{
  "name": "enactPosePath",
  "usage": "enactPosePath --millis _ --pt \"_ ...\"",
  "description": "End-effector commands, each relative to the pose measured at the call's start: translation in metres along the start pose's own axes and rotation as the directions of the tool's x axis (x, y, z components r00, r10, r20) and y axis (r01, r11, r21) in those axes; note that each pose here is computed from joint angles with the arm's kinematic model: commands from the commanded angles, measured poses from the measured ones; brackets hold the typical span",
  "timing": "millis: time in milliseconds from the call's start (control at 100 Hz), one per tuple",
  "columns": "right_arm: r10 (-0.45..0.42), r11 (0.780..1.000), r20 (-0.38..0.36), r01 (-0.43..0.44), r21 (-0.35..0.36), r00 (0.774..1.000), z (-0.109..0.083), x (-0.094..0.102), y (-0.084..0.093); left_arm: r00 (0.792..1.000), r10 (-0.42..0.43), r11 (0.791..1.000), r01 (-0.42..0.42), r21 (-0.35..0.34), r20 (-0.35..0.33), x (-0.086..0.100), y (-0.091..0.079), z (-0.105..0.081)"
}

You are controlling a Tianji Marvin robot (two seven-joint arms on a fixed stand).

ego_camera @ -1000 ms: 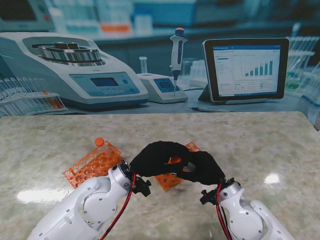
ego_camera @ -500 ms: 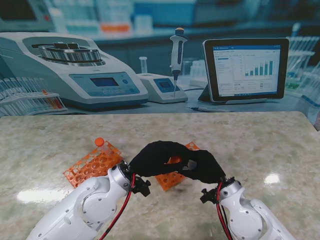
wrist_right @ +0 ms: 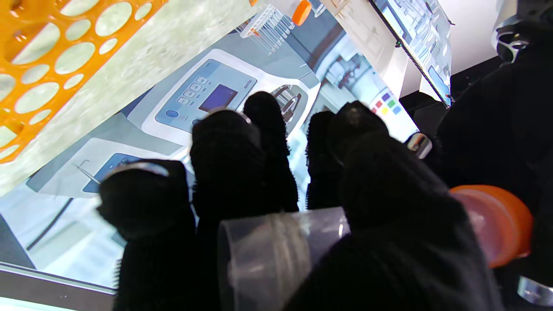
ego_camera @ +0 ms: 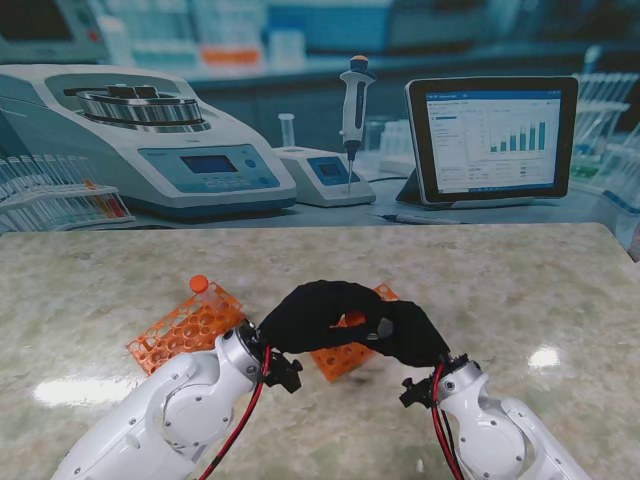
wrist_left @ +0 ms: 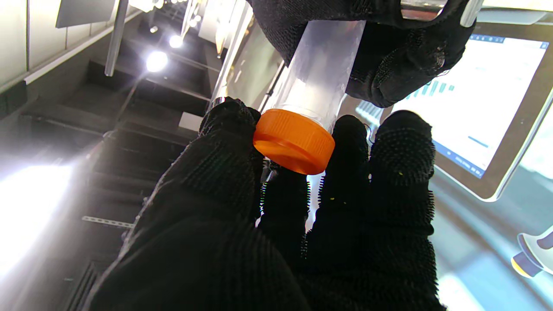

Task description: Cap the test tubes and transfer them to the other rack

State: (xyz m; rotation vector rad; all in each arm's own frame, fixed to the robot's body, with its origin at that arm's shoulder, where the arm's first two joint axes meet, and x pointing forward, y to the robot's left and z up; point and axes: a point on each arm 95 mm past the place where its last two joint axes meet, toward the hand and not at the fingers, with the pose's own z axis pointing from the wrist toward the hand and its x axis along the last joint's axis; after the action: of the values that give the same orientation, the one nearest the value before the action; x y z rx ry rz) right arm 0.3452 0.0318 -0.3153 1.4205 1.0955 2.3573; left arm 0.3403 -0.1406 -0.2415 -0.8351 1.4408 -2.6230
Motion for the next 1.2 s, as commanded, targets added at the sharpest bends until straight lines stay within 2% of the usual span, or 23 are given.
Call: enactPosePath --millis 0,390,1190 --pt "-0.001 1.0 0.016 0.001 -0.003 1.0 -0.001 -0.001 -0.001 1.0 -0.004 1.0 0.004 -0.009 -0.01 0.004 0.001 0.0" --pt "-0.021 0.999 0.014 0.022 -0.028 1.0 0.0 0.0 -0.002 1.0 -0.002 0.999 0.002 -0.04 0.014 0.001 0.0 -0.002" --pt "-0.026 1.0 -0.025 0.026 -0.017 0.999 -0.003 0.004 -0.002 0.999 0.034 0.993 -0.03 -0.115 0.027 -0.009 0.004 -0.002"
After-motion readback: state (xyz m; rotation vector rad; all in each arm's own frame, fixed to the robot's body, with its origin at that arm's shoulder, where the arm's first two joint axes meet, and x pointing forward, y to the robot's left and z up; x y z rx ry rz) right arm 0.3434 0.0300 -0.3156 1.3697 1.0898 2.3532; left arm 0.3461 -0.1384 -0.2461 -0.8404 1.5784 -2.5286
